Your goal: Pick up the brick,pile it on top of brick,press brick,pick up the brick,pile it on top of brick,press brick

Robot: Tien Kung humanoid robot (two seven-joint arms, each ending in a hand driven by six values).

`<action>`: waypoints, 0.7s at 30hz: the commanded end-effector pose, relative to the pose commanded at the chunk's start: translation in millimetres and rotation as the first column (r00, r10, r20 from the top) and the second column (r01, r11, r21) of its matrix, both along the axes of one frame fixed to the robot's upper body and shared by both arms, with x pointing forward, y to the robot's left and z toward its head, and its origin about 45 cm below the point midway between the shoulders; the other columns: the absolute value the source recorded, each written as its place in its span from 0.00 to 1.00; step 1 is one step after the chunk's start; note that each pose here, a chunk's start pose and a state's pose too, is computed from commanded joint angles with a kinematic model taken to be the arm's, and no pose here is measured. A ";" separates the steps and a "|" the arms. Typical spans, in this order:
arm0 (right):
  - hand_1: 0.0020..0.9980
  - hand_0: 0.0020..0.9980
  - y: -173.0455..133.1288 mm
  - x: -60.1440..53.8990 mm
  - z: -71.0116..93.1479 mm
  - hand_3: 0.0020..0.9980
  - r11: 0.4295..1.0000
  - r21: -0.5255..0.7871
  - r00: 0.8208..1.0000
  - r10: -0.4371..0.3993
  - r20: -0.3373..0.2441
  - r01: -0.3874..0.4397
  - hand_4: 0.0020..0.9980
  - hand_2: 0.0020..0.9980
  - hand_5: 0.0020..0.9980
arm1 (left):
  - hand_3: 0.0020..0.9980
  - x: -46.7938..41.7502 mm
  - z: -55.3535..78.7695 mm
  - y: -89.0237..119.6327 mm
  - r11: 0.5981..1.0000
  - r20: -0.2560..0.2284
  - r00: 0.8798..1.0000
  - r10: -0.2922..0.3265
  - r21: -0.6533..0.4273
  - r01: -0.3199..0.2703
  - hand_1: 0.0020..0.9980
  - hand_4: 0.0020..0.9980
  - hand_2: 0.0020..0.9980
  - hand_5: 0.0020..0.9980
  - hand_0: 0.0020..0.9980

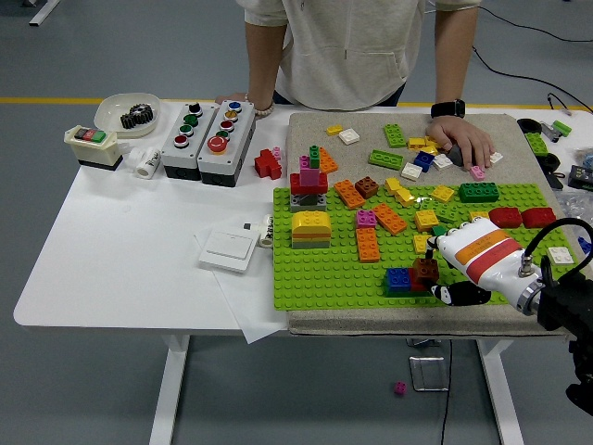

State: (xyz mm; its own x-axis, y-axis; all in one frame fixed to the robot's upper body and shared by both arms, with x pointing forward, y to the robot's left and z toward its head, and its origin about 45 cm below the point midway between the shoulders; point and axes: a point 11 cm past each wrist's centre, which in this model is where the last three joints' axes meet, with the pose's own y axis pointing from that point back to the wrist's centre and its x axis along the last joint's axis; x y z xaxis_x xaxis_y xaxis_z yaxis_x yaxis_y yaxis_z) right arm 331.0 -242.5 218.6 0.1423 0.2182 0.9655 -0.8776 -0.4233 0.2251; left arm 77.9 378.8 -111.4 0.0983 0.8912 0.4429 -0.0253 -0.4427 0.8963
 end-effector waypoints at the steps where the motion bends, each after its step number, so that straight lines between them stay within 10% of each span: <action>1: 0.28 0.21 0.2 0.1 0.3 0.49 1.000 0.001 1.000 0.001 0.001 -0.001 0.70 0.40 0.47 | 0.59 0.1 0.0 0.0 1.000 0.000 1.000 0.000 0.000 0.000 0.73 0.64 0.72 0.66 0.76; 21: 0.28 0.21 3.9 1.3 -3.7 0.49 1.000 -0.007 1.000 0.026 -0.009 -0.026 0.70 0.40 0.48 | 0.59 0.6 0.1 0.1 1.000 0.002 1.000 0.001 0.000 -0.001 0.73 0.64 0.72 0.67 0.76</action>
